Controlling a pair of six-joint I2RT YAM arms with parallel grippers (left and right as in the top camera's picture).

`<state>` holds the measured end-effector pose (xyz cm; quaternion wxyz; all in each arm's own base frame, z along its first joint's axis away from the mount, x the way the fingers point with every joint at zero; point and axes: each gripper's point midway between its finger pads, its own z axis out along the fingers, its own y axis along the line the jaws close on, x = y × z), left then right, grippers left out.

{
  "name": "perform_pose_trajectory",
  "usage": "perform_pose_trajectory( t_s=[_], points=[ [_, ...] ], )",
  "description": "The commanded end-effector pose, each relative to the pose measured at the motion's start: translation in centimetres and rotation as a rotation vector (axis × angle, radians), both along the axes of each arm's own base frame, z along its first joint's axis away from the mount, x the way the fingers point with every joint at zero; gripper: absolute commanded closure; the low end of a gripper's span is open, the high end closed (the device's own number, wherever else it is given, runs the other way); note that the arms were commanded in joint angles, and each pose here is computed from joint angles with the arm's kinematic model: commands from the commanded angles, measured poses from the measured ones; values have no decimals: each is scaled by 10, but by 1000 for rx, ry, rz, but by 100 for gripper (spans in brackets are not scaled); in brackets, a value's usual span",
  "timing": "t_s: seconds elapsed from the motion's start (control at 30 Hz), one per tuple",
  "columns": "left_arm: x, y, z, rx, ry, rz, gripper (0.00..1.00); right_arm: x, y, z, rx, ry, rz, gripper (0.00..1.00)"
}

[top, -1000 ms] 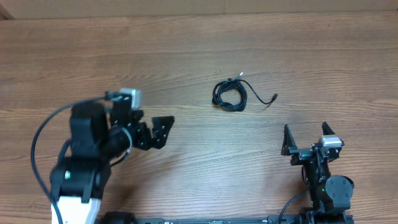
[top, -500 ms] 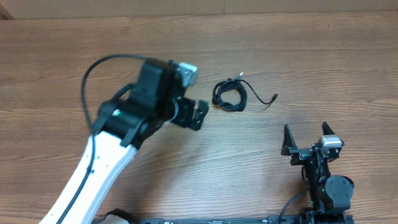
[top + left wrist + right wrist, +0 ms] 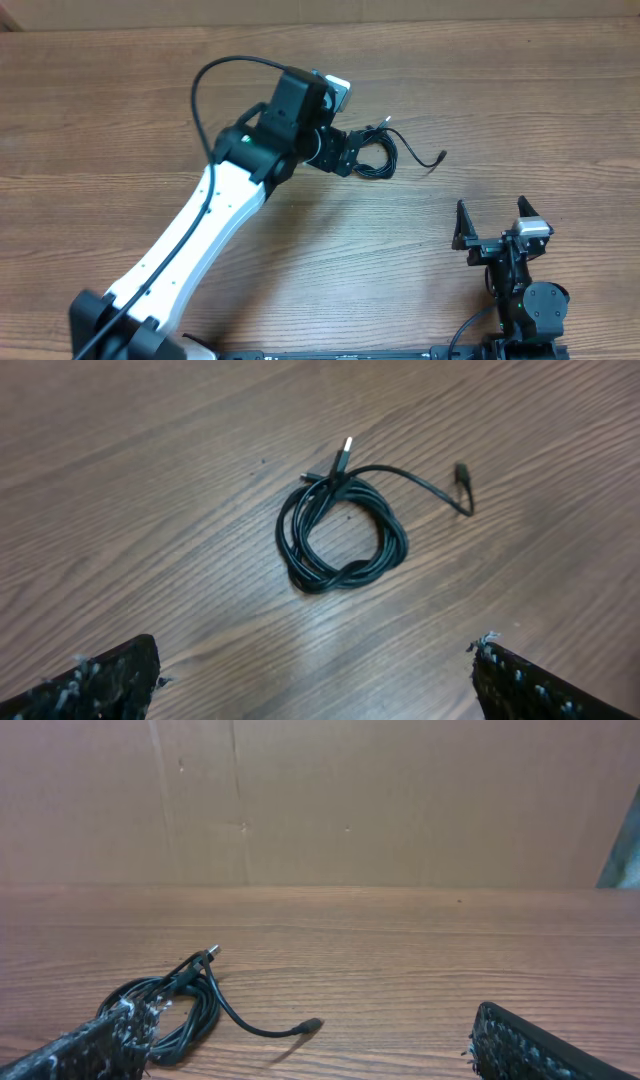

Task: Untangle cables
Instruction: 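Move the left gripper forward over the coiled black cable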

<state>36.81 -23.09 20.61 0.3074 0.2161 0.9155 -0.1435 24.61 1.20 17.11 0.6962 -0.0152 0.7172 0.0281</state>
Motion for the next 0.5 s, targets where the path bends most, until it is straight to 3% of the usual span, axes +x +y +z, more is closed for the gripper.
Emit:
perform_pose_trajectory(
  t_s=[0.0, 0.27, 0.47],
  points=[
    [12, -5, -15, 33, 3, -13, 0, 0, -1, -1, -1, -6, -4, 0],
    [35, -18, -65, 46, 58, 7, 1, 0, -1, -1, -1, -6, -4, 0],
    [50, -27, -94, 48, 61, 7, 7, 0, -1, -1, -1, -6, -4, 0]
  ],
)
